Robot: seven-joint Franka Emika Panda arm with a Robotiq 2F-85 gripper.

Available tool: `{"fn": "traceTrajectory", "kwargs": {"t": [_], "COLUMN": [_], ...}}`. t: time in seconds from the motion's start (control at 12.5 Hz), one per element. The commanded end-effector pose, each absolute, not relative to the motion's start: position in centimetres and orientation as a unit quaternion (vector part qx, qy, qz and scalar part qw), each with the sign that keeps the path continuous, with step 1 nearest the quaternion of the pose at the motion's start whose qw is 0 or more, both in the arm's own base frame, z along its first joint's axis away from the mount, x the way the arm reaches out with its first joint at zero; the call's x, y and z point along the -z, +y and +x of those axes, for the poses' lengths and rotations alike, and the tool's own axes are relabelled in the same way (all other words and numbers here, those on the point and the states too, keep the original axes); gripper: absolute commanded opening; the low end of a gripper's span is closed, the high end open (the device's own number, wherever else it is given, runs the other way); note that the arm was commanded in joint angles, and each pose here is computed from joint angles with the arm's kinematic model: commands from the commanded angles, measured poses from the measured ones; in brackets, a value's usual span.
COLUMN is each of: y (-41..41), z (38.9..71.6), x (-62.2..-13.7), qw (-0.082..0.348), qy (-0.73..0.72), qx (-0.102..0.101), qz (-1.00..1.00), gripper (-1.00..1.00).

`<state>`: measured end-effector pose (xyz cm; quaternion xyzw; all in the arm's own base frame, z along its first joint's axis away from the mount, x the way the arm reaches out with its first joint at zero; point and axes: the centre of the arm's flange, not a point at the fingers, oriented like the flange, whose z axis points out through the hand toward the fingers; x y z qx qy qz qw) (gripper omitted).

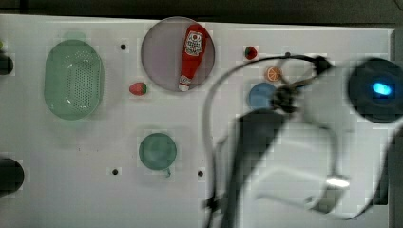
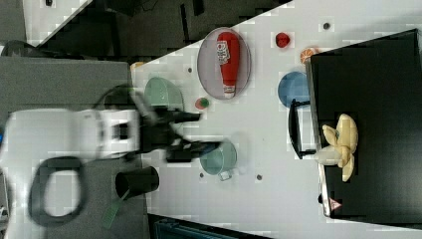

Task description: Pick banana from table and place on oven.

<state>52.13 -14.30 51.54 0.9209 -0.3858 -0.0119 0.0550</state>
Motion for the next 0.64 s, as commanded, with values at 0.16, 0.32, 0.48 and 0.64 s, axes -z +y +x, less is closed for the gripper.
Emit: {"fn": "traceTrajectory", "kwargs": {"t": [0.16,0.32,0.48,0.64], "y": [-5.2,-2.9,-2.8,-3.0], "z": [49.8,48.2,46.9,45.8], "x": [-59.2,-60.0,-59.8,-59.4], "qw": [0.013,0.008,0.006,0.002], "qy": [-0.547,-0.537,-0.534,-0.523], "qx": [-0.050,-0.054,-0.050,-0.043], "qz": [0.836,0.842,0.844,0.852], "gripper": [1.00,1.00,1.00,1.00]}}
